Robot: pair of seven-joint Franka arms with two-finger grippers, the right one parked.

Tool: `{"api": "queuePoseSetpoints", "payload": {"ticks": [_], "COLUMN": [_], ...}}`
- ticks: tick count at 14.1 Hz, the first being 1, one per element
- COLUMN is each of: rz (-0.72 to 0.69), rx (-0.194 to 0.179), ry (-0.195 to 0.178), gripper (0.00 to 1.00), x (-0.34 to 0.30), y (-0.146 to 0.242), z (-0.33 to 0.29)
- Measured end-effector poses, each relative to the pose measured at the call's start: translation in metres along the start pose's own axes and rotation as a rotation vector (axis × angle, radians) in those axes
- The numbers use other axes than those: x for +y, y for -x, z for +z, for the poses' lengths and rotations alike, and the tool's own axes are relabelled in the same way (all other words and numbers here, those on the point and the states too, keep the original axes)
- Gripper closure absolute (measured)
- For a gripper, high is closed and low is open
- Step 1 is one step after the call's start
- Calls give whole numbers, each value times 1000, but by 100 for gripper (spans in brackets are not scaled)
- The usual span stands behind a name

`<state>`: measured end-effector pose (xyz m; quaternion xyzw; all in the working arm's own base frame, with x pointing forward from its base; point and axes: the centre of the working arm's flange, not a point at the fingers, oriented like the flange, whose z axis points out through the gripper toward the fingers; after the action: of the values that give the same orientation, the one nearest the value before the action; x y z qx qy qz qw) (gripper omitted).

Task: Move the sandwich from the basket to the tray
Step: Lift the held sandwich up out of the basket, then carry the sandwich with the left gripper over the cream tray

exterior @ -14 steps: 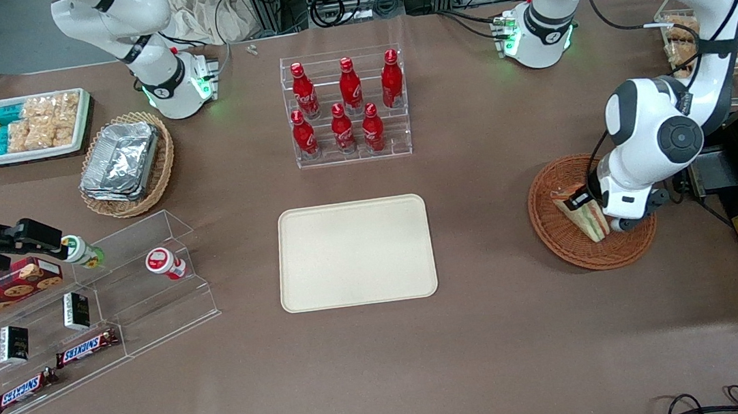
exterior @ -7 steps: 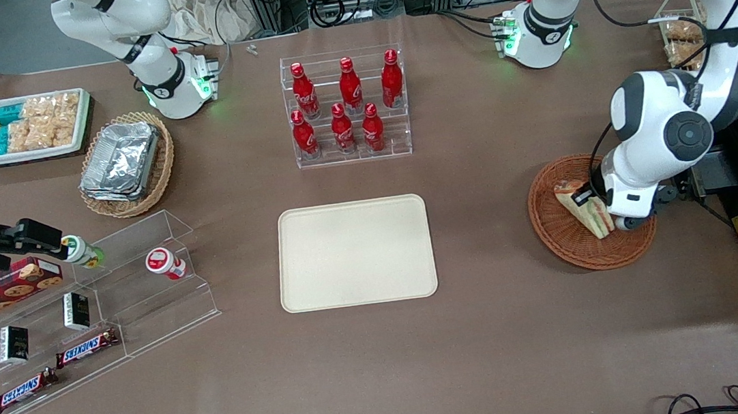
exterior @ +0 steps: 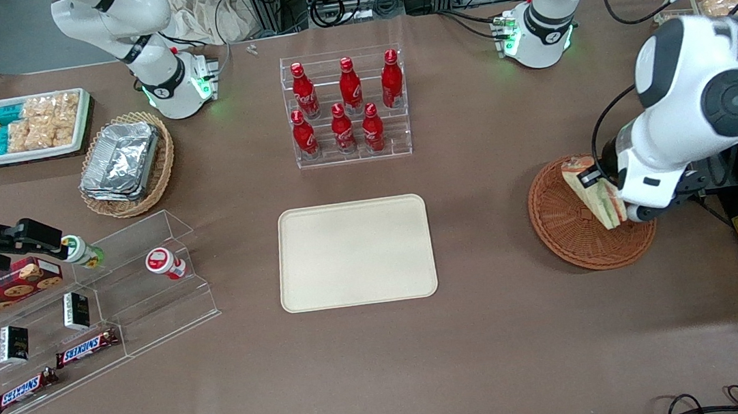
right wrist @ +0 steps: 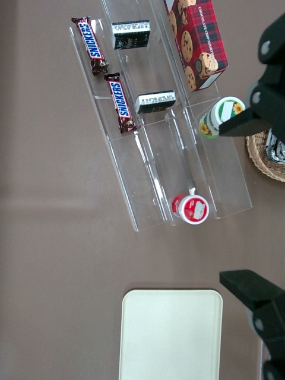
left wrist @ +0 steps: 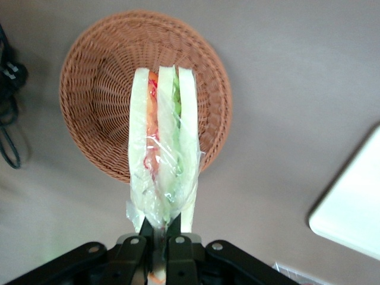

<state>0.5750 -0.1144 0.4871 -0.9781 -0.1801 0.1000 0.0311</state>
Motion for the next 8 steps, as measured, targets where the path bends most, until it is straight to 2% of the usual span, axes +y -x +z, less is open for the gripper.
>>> {"api": "queuePoseSetpoints", "payload": {"ticks": [2, 6, 8], "rz": [116, 311, 393], "rx": [7, -5, 6], "ry": [4, 2, 28], "gripper": [89, 89, 89], "x": [11, 74, 113], "y": [10, 56, 77], "z": [-21, -17, -9]}}
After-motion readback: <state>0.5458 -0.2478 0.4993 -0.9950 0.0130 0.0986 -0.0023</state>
